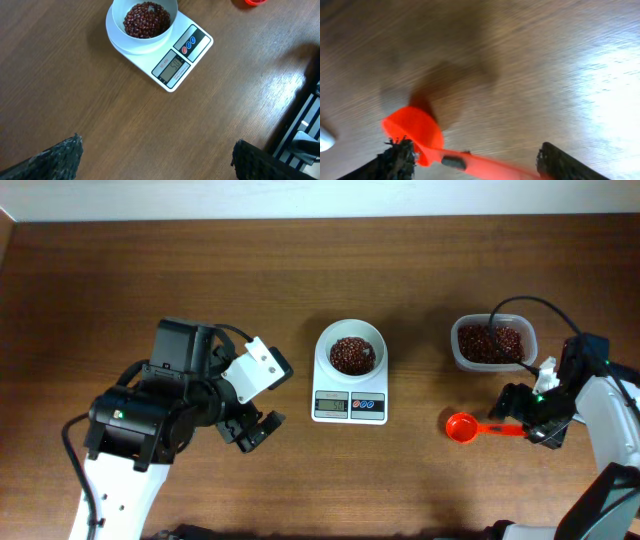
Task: Scoop and weigh 50g on scale
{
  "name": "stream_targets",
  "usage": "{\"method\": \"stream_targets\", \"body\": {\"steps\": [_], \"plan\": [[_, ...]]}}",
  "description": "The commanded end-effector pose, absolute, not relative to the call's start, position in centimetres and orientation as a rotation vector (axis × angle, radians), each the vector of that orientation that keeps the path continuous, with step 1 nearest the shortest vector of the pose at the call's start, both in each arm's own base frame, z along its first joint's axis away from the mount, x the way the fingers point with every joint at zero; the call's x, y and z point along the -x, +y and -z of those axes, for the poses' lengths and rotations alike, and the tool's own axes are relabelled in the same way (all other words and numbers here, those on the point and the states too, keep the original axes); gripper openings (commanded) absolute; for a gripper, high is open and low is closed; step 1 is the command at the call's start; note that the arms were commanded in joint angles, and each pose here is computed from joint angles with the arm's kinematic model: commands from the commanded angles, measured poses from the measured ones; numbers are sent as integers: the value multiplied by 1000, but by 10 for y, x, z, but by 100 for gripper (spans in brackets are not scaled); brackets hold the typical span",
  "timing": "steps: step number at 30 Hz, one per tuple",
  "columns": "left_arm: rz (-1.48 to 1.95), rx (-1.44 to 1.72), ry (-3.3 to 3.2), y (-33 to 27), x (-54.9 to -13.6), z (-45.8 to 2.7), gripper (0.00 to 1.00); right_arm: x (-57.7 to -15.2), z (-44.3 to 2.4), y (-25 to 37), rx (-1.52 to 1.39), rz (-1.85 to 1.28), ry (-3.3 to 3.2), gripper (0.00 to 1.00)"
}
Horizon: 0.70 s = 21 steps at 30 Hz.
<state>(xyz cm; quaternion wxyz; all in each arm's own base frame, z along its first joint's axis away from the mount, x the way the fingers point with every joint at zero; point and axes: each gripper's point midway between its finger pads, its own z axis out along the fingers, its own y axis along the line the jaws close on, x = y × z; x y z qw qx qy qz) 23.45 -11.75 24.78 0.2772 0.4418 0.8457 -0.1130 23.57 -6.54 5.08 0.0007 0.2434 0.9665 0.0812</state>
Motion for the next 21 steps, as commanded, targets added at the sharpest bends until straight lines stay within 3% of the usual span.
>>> {"method": "stream_targets", "body": {"steps": [1,5,7,11,15,19,21], "plan": [[303,-1196,2242,-118,-235,-254,99,-225,-47,-97,-776,39,3061,99],[303,-1196,2242,-118,-235,-254,99,-240,-58,-115,-764,152,2998,99],[303,-1196,2242,-118,-235,-254,99,-262,-85,-122,-749,152,2921,99],[303,-1196,2242,-118,-235,-254,99,-339,-190,-93,-598,-257,2640,99],[303,-1196,2242,-118,-235,-254,99,-369,-284,-42,-373,-675,2402,99],[303,-1196,2242,-118,-235,-254,99,-366,-278,-38,-386,-716,2426,99],[303,-1196,2242,-118,-235,-254,99,-358,-263,-54,-455,-577,2498,99]]}}
